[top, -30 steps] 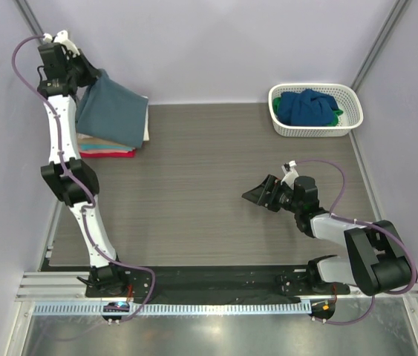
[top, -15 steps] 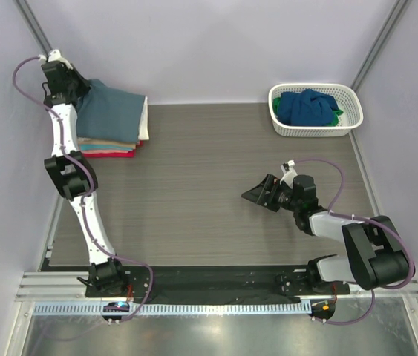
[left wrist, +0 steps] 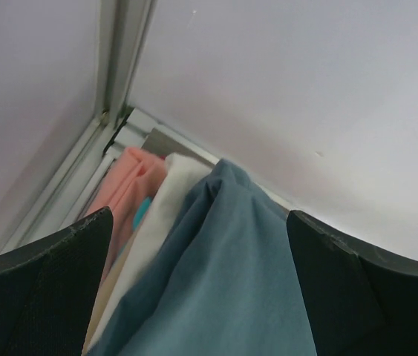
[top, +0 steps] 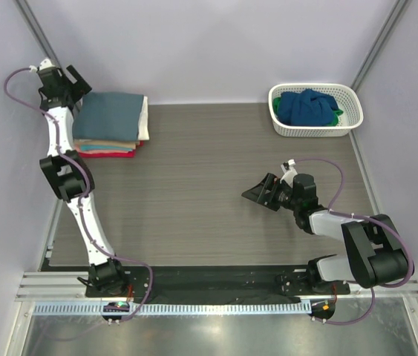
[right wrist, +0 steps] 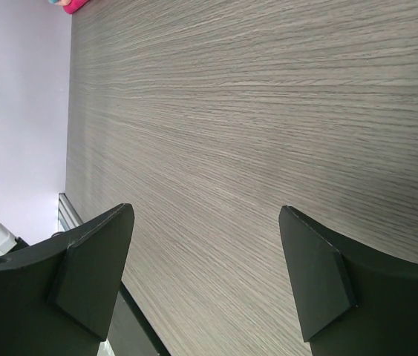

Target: Fold and stack the t-shirts

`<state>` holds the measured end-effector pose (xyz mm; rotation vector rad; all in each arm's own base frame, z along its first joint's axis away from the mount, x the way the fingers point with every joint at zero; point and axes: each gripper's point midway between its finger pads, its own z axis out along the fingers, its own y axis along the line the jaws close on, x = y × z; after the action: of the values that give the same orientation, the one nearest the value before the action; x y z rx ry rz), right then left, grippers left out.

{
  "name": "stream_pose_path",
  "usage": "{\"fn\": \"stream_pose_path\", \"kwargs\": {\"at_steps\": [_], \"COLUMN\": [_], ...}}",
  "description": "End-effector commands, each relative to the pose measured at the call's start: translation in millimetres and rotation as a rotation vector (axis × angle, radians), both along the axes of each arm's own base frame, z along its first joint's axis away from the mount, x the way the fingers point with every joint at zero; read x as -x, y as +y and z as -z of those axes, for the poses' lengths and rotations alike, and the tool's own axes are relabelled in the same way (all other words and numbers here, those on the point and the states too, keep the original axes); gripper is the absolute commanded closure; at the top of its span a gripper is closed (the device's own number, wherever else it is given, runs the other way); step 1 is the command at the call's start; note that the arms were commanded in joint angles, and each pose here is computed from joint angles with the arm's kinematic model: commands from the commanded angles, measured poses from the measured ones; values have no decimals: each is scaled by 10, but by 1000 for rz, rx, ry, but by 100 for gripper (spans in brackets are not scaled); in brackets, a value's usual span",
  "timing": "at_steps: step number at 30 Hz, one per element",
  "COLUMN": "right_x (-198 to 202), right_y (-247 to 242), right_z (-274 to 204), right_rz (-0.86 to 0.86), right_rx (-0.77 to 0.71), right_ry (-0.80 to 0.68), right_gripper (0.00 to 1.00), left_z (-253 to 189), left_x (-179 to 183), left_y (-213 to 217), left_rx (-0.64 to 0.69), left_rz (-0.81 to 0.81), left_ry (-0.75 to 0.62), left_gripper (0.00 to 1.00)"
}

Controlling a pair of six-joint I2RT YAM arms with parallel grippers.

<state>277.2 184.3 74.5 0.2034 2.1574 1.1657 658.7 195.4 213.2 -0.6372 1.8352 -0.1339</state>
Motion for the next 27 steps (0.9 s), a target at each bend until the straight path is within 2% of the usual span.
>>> {"fn": "stream_pose_path", "kwargs": {"at_steps": [1, 2, 4, 6, 11, 14, 15, 19, 27], "right_x": [-100, -94, -85, -79, -64, -54, -52, -47, -47], "right_y": [22, 19, 14, 13, 9, 7, 4, 1, 11], "right_z": [-216, -209, -214, -228, -255, -261, -259, -259, -267], "right_rz": [-2, -1, 1, 0, 0, 0, 2, 2, -1], "right_rx": [-22, -21, -22, -22, -25, -25, -25, -27, -32], "right_ry": [-82, -81, -86, -93, -106, -108, -108, -110, -116], "right_gripper": [15, 15, 15, 15, 15, 15, 15, 15, 15], "left_z": [-1013, -1252, -1228, -1450, -1473, -1466, -1392, -1080, -445], "left_x": [322, 445, 536, 698, 957, 1052, 1013, 819, 368], "left_y": [-78, -96, -258, -371, -916, -1225, -1428, -1808, -1978], "left_rx": [-69, -105, -128, -156, -119, -82, -43, 90, 174], "left_rz": [-65, -95, -94, -101, -26, 40, 116, 274, 346], "left_ry": [-114, -133, -90, -99, -68, -67, -62, -34, 11], "left_gripper": [0, 0, 0, 0, 0, 5, 6, 13, 19]}}
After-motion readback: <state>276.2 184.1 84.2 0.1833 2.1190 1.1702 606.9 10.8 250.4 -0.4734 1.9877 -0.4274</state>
